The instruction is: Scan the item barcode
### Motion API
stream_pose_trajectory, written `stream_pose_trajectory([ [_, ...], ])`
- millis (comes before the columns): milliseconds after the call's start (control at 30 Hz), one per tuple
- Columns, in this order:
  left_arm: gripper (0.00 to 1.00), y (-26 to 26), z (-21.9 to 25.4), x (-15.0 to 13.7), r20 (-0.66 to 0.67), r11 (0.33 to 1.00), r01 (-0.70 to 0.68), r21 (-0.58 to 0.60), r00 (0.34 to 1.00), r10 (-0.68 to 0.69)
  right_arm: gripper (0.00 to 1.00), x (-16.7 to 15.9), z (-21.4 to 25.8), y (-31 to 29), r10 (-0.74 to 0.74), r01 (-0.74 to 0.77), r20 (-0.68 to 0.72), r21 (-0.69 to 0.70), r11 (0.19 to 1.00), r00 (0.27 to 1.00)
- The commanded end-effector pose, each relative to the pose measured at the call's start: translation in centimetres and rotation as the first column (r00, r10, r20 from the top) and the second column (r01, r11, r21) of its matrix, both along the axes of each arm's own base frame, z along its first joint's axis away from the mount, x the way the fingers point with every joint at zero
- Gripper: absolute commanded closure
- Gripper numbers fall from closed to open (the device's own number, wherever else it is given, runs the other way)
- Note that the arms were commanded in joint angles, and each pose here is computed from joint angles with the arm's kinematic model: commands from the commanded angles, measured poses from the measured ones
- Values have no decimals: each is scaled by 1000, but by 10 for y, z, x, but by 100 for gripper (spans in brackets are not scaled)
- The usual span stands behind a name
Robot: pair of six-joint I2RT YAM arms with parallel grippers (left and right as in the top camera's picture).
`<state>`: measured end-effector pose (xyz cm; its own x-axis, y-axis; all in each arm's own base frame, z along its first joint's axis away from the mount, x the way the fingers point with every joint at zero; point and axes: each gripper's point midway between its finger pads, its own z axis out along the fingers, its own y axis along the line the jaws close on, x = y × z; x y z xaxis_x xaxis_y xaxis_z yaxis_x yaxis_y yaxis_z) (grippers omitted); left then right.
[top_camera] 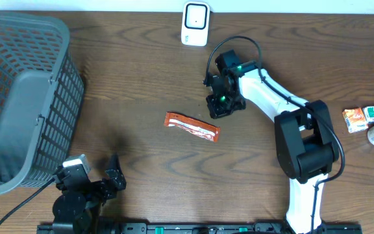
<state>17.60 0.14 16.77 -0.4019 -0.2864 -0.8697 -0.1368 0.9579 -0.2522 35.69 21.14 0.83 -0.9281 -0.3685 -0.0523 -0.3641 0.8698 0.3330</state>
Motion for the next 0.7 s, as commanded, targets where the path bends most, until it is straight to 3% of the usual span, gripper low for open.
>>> stream_pose_trajectory([
  [0, 2, 0, 2, 0, 6, 1000, 7, 12, 1000, -7, 99, -11, -10, -4, -14, 12, -54, -40, 999, 998],
  [133, 2, 0, 2, 0, 6, 1000, 7, 12, 1000, -7, 99, -36, -7, 3, 26, -31, -131, -41, 999, 991],
  [333, 2, 0, 2, 0, 6, 1000, 7, 12, 1000, -7, 99, -83, 8, 41, 178, -156, -244, 107, 982, 953],
  [467, 2, 0, 2, 0, 6, 1000, 7, 12, 1000, -7, 99, -99, 10, 60, 228, -199, -257, 133, 971, 939],
  [667, 2, 0, 2, 0, 6, 1000, 7, 12, 1000, -7, 99, -99, 4, 56, 138, -135, -268, 29, 990, 954],
])
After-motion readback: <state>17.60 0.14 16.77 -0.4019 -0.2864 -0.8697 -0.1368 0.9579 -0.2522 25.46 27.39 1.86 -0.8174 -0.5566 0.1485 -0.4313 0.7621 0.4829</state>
